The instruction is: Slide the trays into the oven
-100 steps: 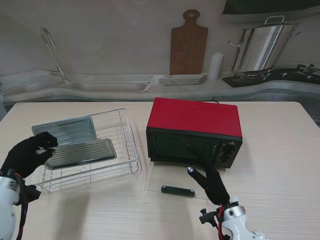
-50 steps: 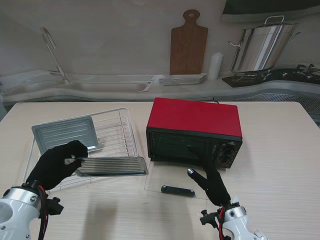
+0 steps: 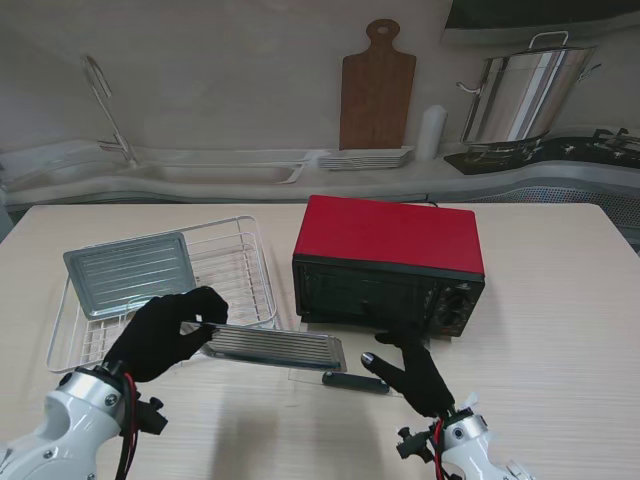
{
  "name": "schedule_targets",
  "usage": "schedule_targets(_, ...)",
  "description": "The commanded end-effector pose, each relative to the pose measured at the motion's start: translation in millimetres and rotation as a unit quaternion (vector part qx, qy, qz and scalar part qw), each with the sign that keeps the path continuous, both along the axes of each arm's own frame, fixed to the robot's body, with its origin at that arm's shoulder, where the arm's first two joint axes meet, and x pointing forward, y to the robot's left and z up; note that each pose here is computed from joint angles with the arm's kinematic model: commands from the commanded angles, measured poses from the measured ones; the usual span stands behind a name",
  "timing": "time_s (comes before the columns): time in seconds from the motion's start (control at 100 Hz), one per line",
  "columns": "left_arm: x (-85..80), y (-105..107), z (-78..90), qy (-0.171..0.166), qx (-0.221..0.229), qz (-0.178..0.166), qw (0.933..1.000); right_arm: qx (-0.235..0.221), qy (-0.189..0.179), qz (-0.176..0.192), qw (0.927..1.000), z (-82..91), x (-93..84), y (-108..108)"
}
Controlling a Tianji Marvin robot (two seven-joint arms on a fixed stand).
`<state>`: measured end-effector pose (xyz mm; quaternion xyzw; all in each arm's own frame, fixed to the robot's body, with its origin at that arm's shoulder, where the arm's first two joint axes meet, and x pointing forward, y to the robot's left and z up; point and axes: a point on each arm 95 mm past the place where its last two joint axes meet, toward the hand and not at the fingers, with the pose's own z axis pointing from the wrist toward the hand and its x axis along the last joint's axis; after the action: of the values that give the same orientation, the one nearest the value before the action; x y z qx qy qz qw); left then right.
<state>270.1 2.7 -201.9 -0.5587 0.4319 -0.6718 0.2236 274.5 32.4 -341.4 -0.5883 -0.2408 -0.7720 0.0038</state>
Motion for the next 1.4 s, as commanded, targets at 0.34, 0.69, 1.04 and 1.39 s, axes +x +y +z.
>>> schedule_targets(0.34,15.4,-18,-9.6,0.022,-0.010,-0.055,0.9982,-0.004,0.000,0.030,0.9995,-8.0,-11.4,8)
schedule_targets(0.69,20.3,-16,-10.6,0.017,-0.006,-0.048,0.9987,0.000,-0.002,0.028,0.9996,-6.8,-12.3,7)
schedule_targets(1.04,25.4,-24,-9.5,0.014,-0.028,-0.065,0.9974,0.000,-0.012,0.037,0.9993,-10.8,-14.0,12)
schedule_targets(1.39,39.2,-42,-12.1,0.021,-0.039,-0.100,0.9940,0.026,-0.026,0.019,0.9991,-12.2,-13.5,19)
